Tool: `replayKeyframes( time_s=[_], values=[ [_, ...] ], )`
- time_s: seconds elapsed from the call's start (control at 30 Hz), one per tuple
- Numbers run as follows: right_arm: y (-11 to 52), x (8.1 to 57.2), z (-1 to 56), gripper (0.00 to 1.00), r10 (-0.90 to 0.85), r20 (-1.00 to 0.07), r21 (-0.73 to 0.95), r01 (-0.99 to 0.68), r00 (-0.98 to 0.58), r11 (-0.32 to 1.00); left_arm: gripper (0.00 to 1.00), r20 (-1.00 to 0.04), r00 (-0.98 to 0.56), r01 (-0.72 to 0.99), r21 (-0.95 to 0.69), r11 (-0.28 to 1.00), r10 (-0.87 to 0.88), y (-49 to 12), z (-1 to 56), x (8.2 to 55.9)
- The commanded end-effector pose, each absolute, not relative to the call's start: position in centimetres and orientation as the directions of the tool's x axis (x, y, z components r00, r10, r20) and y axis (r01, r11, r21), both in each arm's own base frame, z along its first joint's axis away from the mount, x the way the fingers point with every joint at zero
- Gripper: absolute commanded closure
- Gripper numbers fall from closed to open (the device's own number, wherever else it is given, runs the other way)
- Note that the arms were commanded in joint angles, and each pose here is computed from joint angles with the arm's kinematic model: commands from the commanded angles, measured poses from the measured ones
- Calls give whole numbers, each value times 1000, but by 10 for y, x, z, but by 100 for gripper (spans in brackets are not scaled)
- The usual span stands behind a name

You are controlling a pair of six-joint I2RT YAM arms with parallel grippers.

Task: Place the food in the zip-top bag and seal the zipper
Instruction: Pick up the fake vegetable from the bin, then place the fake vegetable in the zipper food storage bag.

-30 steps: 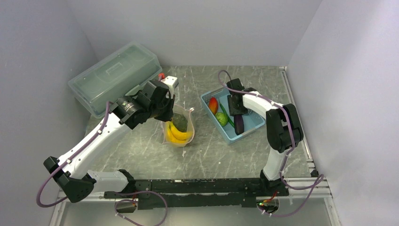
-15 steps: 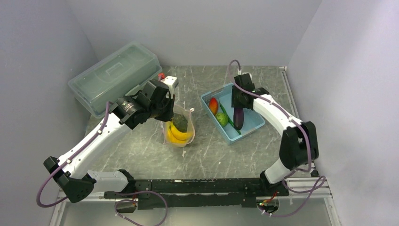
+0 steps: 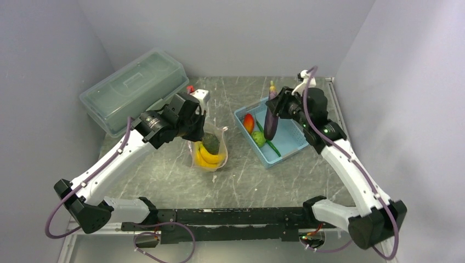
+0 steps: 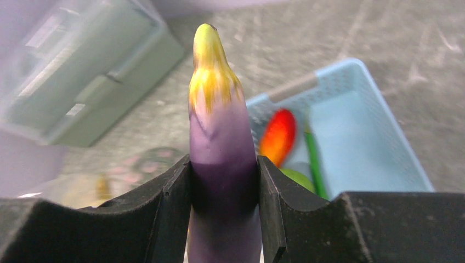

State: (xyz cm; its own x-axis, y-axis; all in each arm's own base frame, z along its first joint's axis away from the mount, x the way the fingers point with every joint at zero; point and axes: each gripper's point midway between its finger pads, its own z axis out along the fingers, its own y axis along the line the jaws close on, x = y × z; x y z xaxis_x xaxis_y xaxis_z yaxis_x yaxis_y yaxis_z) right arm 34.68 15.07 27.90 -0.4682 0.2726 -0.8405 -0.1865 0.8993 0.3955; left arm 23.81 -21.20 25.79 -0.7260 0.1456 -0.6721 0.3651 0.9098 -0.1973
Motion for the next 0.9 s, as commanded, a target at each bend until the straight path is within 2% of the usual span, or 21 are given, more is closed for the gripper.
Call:
replayKeyframes(
  time_s=[0.0,0.17,0.33,0.43,0.83,0.87],
  values=[
    [185,322,365,97,411,-866,501,-468,-287,728,100,-705,-702,367,-238,899,100,-220,278,245],
    [206,289,411,97,472,-858,474,-666,-203,576,100,-709,-698,372,-239,897,101,-221,282,246],
    [229,259,437,97,491,-863,383,-790,-122,478,100,-711,-696,374,-234,898,105,-220,285,246],
    [241,245,449,97,495,-868,306,-835,-47,457,100,-707,-699,380,-237,894,110,-221,286,244],
    [289,180,476,97,537,-836,17,-974,110,227,100,-698,-705,427,-271,863,129,-226,296,233],
    [292,175,475,89,537,-835,-8,-978,120,207,100,-697,-705,430,-272,861,132,-226,296,232]
  ],
)
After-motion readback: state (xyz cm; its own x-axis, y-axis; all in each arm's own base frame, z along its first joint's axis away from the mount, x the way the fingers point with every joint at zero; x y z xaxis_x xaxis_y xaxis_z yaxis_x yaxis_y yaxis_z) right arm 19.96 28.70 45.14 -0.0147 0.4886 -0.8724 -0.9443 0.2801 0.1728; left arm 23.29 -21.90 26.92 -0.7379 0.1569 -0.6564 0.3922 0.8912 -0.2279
